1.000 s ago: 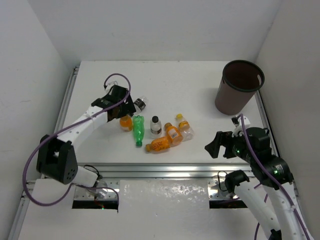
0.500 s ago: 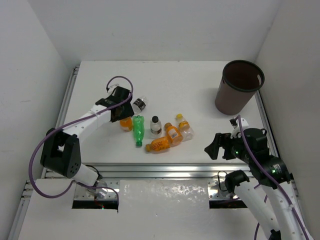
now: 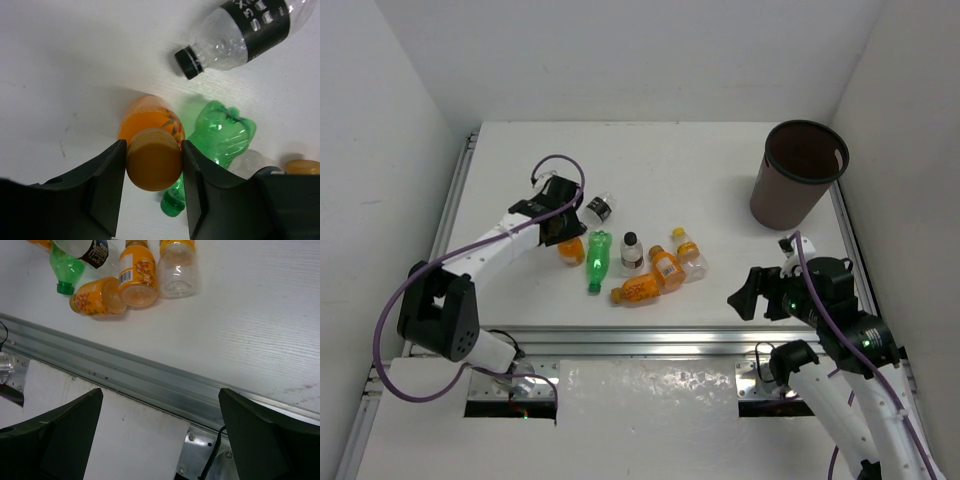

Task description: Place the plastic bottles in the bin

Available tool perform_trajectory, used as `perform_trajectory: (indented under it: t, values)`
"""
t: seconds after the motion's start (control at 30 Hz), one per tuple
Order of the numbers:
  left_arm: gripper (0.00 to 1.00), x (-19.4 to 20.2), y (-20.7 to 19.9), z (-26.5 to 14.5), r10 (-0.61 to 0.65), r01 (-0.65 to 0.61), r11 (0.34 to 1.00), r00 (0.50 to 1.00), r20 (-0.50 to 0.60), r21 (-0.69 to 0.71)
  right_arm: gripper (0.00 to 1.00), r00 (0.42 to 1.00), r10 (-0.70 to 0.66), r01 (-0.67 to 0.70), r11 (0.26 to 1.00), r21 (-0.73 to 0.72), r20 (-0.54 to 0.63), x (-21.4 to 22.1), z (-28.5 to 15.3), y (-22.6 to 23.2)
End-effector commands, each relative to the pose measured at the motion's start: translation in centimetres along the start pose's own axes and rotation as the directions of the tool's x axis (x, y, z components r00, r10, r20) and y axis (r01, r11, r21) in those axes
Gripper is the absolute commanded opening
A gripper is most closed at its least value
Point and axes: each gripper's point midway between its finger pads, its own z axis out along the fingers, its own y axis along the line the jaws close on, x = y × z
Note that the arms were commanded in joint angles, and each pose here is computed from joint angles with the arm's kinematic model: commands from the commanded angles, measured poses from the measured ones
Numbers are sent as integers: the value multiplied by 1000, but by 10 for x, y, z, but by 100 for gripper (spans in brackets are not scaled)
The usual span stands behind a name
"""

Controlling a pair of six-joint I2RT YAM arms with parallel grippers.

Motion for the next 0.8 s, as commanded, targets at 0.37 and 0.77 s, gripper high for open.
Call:
perform_trajectory:
  t: [0.37, 0.77]
  values:
    - [0, -50, -13, -168, -12, -56, 929, 983, 181, 365, 99, 984, 33, 67, 845, -531, 177, -94, 2, 111]
    - [0, -30, -77, -311, -39, -107, 444, 990, 139, 890, 99, 858, -200, 491, 587, -643, 473, -174, -2, 205]
